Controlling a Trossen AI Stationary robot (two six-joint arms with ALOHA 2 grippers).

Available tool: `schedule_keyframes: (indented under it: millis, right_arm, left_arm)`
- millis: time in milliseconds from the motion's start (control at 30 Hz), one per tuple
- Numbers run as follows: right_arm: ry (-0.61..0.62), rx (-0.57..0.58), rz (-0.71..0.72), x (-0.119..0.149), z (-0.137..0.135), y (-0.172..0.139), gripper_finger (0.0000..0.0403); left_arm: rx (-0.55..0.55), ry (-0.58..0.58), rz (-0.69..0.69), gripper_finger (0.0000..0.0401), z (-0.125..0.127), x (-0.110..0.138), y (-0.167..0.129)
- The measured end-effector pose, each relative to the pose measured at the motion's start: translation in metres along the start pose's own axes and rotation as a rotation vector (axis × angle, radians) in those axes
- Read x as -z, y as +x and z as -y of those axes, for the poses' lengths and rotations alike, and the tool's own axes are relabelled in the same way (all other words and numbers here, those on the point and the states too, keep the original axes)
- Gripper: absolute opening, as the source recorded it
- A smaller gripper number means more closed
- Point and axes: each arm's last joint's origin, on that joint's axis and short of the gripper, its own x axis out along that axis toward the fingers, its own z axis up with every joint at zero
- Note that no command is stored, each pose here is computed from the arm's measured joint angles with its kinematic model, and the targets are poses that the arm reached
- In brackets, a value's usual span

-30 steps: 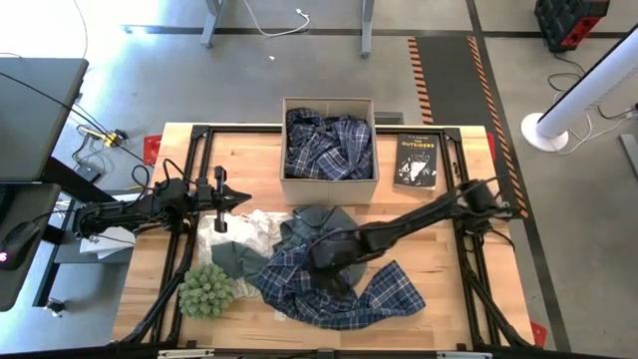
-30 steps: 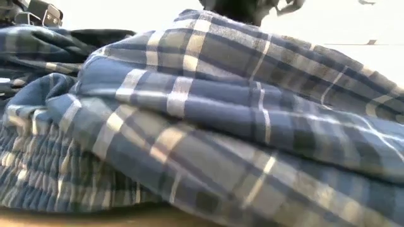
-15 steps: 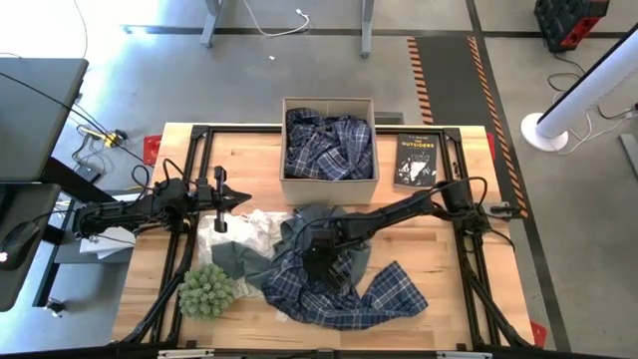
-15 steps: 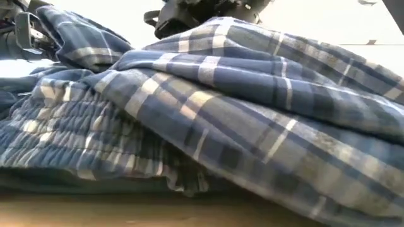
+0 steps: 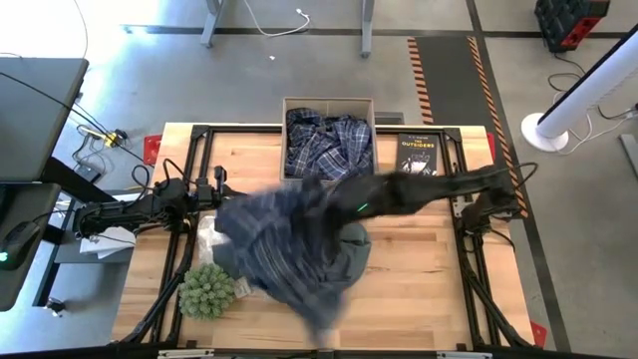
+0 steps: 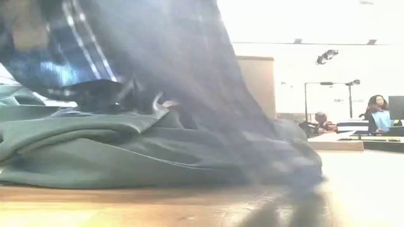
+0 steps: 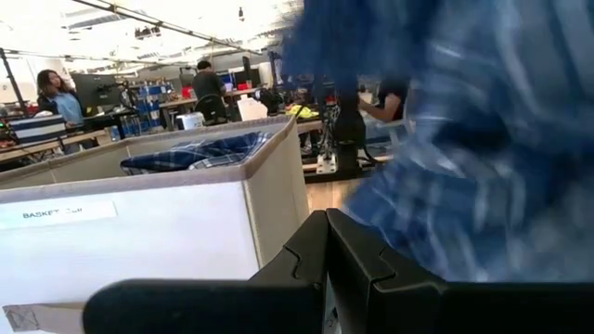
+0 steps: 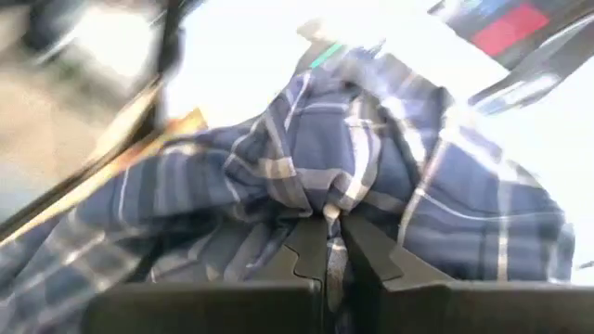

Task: Sort clothes
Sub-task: Put the blue long sleeve polo into the white bin

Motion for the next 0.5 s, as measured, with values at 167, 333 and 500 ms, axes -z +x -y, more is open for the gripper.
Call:
schedule_keyframes:
  millis: [167,333,500]
  right_arm:
    - [-0.137,0.536,0.228,-0.06,0.067,-0.072,0.0005]
    - [-0.222,0.958,0.348,-0.079,0.124,-0.125,0.0005]
    - [-0.183,1.091,0.268,-0.067,0.162,-0.154,0.0005]
  left_arm:
    - [0.0,0.0,0.001,0.0001,0.0,0.0,0.0]
    - [0.0,0.0,0.0,0.0001,0.0,0.0,0.0]
    - [0.0,0.0,0.001,0.0001,0.0,0.0,0.0]
